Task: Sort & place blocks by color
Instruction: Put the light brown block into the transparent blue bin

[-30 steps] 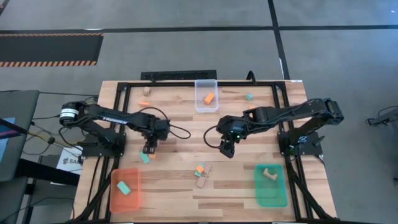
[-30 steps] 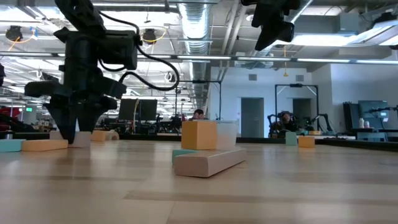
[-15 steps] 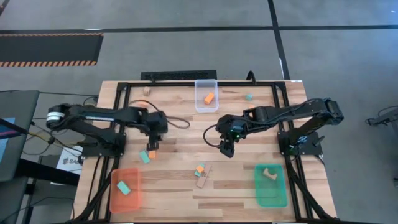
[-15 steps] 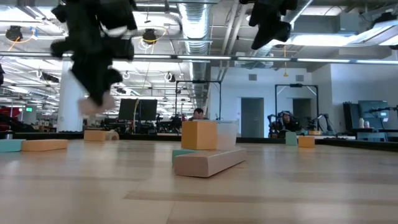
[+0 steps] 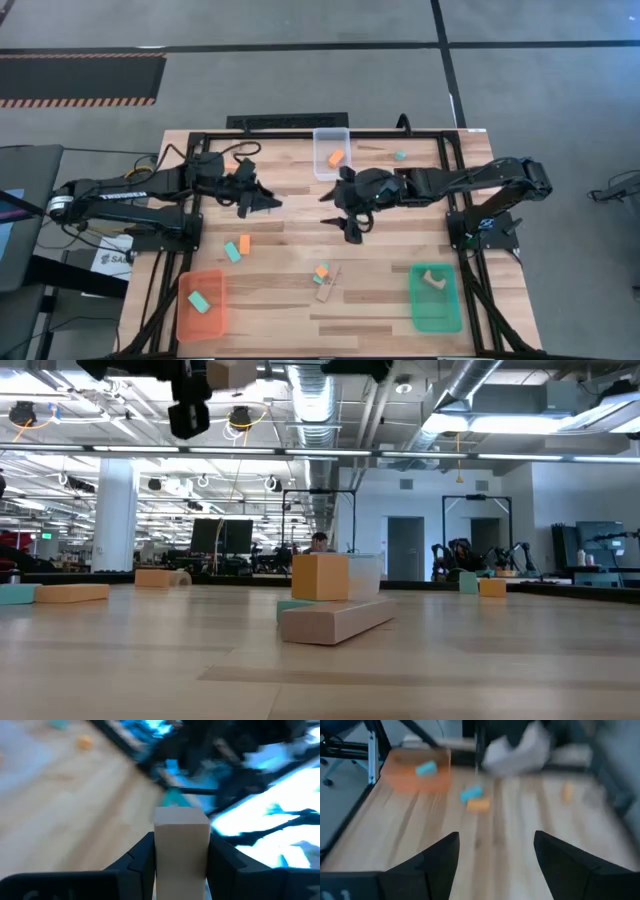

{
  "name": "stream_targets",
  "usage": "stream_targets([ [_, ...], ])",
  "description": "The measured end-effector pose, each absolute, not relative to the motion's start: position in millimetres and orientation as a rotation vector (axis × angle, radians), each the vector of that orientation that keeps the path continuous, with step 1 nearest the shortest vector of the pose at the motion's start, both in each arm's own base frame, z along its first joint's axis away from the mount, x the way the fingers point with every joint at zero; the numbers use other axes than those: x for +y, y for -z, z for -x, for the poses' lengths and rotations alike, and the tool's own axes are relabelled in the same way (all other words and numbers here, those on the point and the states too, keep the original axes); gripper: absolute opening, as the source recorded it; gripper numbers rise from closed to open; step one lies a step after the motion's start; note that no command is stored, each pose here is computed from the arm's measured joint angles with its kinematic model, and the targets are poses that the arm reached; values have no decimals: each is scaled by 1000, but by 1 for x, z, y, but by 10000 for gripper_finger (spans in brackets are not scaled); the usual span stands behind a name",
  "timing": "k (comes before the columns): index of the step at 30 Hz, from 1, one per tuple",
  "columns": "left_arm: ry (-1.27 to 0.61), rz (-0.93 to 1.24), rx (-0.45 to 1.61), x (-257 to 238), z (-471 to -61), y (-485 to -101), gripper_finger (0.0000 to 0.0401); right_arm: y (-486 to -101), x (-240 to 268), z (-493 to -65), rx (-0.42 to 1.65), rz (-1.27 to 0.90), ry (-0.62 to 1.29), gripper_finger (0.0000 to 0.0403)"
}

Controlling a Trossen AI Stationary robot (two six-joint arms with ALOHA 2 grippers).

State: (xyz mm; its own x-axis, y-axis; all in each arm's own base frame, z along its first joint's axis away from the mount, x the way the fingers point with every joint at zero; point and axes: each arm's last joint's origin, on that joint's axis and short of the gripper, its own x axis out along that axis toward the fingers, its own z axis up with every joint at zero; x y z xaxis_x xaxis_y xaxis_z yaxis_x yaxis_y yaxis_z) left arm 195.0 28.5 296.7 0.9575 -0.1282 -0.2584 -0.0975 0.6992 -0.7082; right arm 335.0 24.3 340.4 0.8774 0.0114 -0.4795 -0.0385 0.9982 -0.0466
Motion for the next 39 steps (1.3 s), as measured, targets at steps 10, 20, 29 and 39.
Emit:
stream_targets([
  [10, 446, 977, 350, 19, -221, -295, 110, -372, 29, -345, 118, 343, -228, 282],
  [20, 580, 1087, 307, 21, -256, -286, 110, -370, 29, -345, 143, 175, -320, 282],
  [29, 661, 1122, 326, 20, -282, -285, 111, -366, 26, -344, 191, 160, -316, 282],
  [39, 726, 1090, 361, 20, -316, -293, 111, -363, 22, -343, 229, 89, -376, 282],
])
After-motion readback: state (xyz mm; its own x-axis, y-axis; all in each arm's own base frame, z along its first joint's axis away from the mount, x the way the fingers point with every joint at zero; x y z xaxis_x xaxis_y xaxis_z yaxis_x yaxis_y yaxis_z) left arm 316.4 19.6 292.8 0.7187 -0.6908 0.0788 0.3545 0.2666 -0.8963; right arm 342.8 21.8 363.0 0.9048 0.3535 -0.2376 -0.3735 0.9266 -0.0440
